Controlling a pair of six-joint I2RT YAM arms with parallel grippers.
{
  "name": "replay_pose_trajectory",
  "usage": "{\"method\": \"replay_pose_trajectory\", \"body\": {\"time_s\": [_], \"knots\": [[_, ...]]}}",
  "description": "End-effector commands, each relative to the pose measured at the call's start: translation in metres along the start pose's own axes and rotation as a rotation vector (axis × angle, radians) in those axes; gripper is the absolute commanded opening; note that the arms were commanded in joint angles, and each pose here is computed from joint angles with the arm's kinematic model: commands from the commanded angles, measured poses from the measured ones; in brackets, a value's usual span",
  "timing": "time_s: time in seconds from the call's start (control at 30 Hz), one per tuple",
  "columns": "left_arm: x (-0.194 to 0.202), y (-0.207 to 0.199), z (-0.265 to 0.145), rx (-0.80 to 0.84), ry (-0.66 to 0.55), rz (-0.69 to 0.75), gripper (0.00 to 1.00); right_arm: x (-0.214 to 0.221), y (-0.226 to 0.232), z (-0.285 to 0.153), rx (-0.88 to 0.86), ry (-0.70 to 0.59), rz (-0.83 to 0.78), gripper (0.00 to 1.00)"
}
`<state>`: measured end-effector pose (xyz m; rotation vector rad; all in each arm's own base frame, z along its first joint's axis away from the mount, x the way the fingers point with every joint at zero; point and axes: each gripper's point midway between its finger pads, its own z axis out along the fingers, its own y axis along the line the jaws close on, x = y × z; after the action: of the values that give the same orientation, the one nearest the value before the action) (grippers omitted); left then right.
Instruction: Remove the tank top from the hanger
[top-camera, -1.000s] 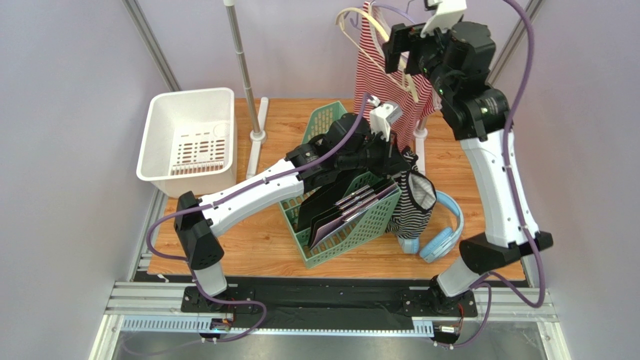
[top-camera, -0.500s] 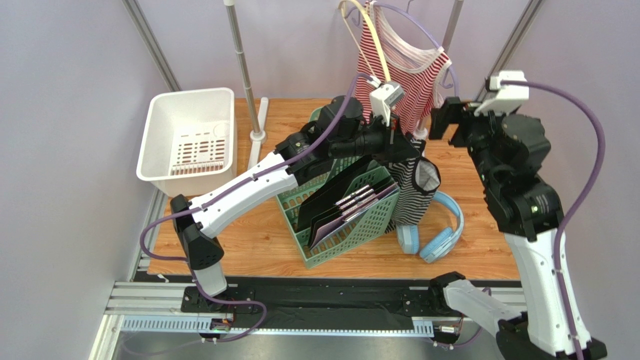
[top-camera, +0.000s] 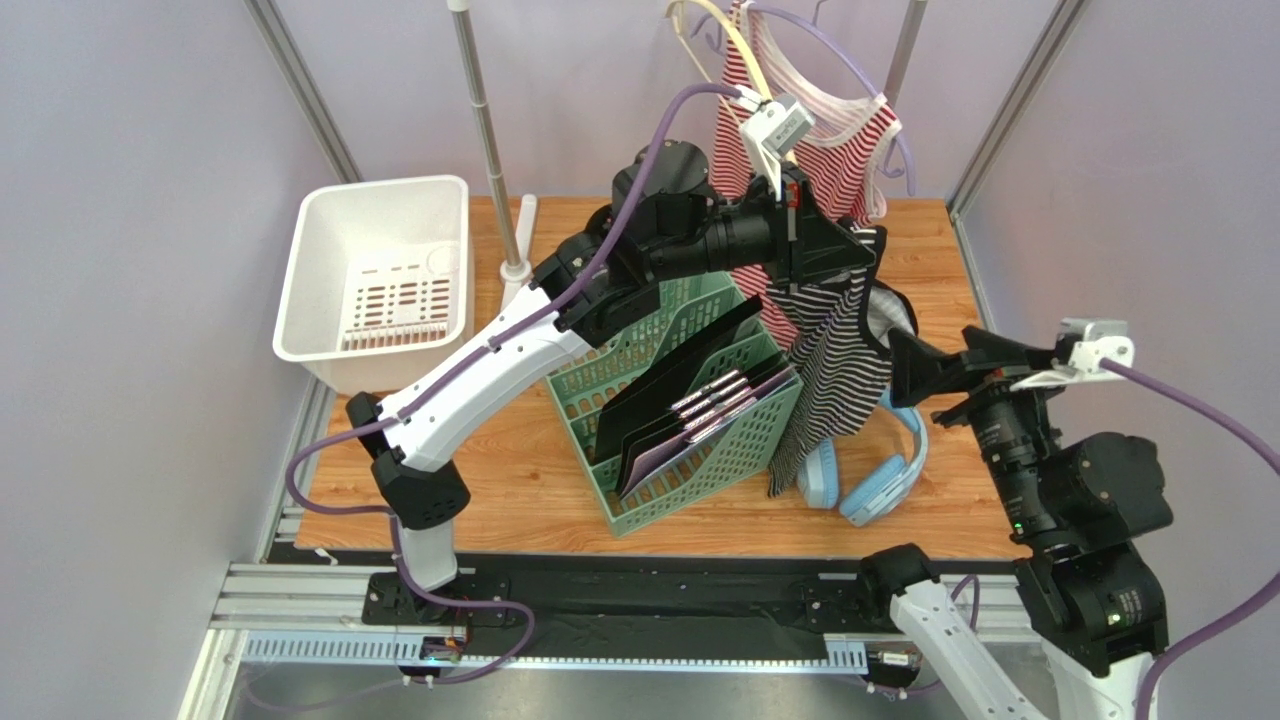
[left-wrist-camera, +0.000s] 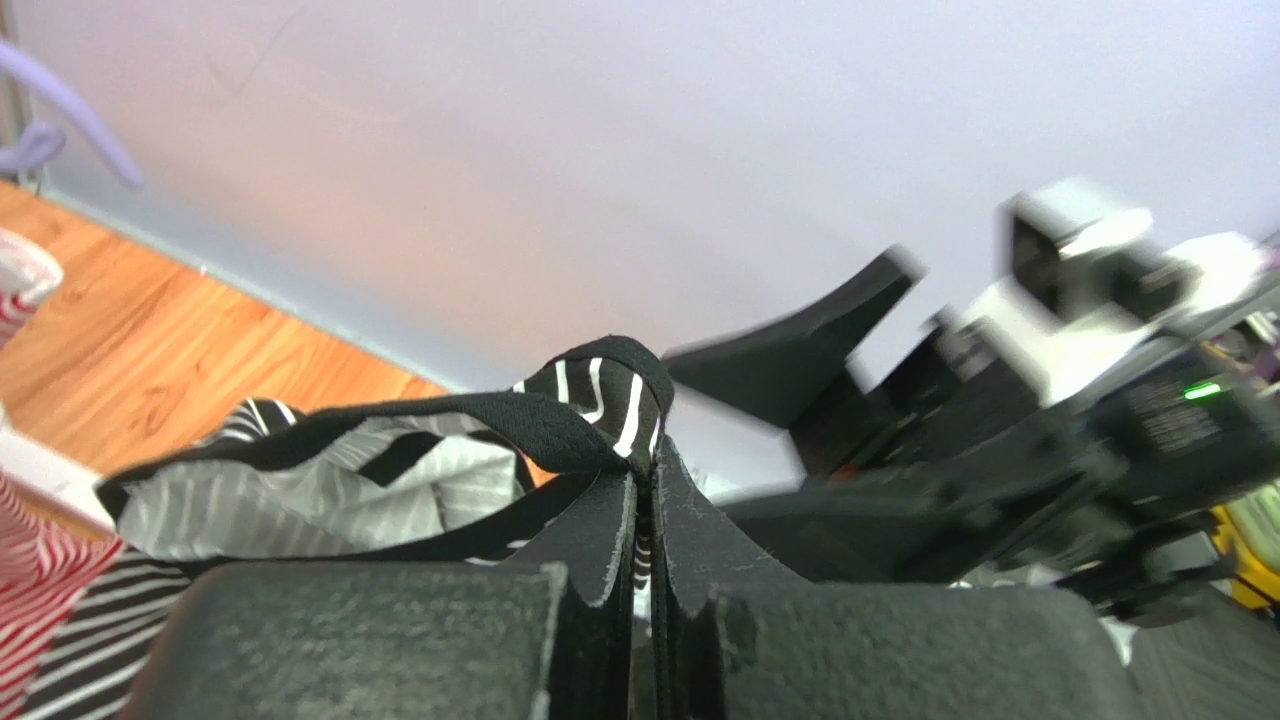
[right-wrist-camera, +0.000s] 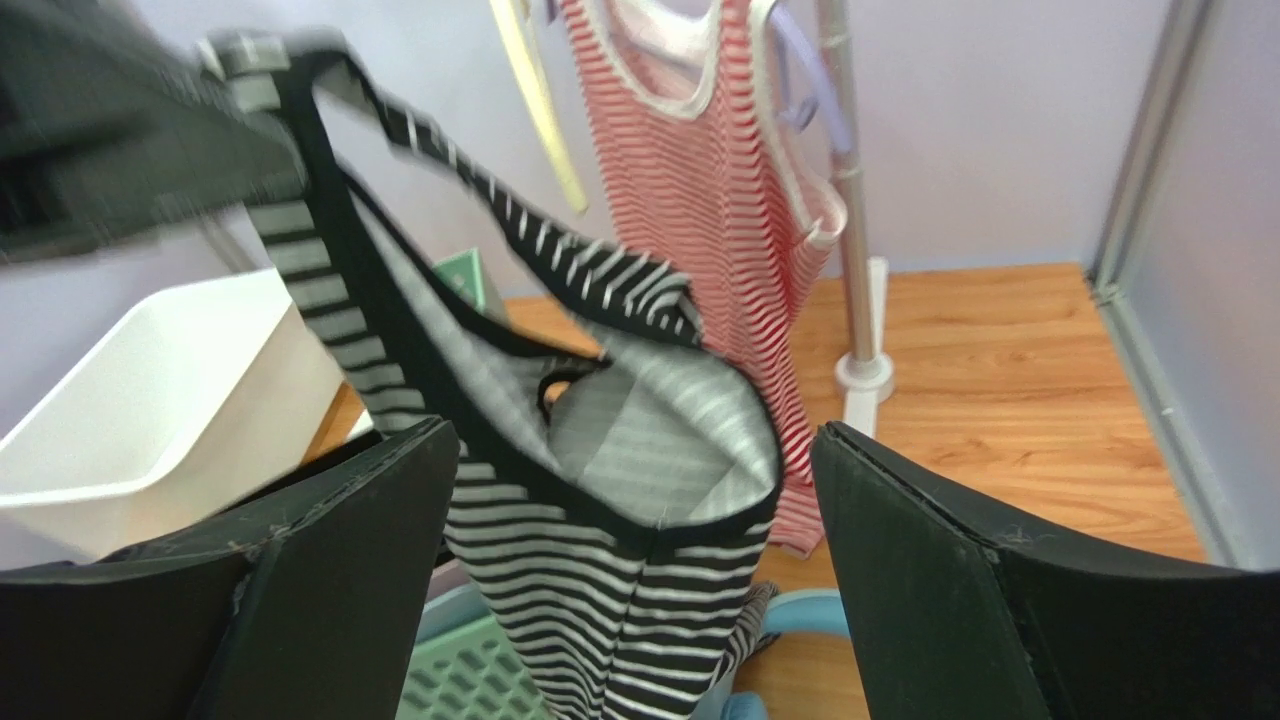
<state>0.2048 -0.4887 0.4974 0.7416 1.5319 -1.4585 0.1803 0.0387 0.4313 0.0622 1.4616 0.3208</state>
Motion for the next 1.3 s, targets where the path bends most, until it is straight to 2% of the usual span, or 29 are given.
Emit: {"method": "replay_pose_trajectory", "body": {"time_s": [0.0, 0.13, 0.33, 0.53, 0.63, 0.67, 0.73, 0.77, 0.83, 0.97, 1.17, 1.23, 1.27], "knots": [[-0.041, -0.041, -0.010, 0.109, -0.093, 0.013, 0.00, 0.044, 0.015, 0.002, -0.102, 0.097, 0.047, 0.96], [-0.051, -0.059, -0.013, 0.176, -0.108, -0.005, 0.00, 0.068, 0.017, 0.004, -0.136, 0.115, 0.064, 1.00], [-0.060, -0.078, -0.019, 0.243, -0.121, -0.019, 0.00, 0.086, 0.029, 0.012, -0.218, 0.104, 0.090, 1.00], [-0.057, -0.091, -0.017, 0.310, -0.105, -0.050, 0.00, 0.083, 0.050, 0.016, -0.340, 0.065, 0.098, 0.95], [-0.054, -0.095, -0.016, 0.335, -0.089, -0.070, 0.00, 0.072, 0.057, 0.013, -0.382, 0.024, 0.098, 0.86], [-0.052, -0.097, -0.015, 0.341, -0.084, -0.071, 0.00, 0.069, 0.059, 0.013, -0.392, 0.018, 0.099, 0.77], [-0.047, -0.097, -0.013, 0.346, -0.070, -0.076, 0.00, 0.063, 0.060, 0.012, -0.396, 0.009, 0.097, 0.65], [-0.045, -0.097, -0.011, 0.345, -0.063, -0.080, 0.00, 0.063, 0.061, 0.012, -0.401, 0.010, 0.089, 0.54], [-0.042, -0.098, -0.011, 0.351, -0.051, -0.087, 0.00, 0.058, 0.062, 0.011, -0.404, 0.001, 0.087, 0.45], [-0.034, -0.097, -0.010, 0.346, -0.027, -0.086, 0.00, 0.048, 0.063, 0.011, -0.396, -0.007, 0.104, 0.00], [-0.021, -0.067, -0.013, 0.175, 0.014, -0.030, 0.00, 0.017, 0.068, 0.004, -0.385, -0.038, 0.160, 0.00], [-0.016, -0.052, -0.016, 0.094, 0.027, 0.001, 0.05, 0.005, 0.066, 0.003, -0.362, -0.051, 0.184, 0.00], [-0.013, -0.045, -0.018, 0.060, 0.034, 0.011, 0.12, -0.001, 0.064, 0.002, -0.341, -0.053, 0.191, 0.00]]}}
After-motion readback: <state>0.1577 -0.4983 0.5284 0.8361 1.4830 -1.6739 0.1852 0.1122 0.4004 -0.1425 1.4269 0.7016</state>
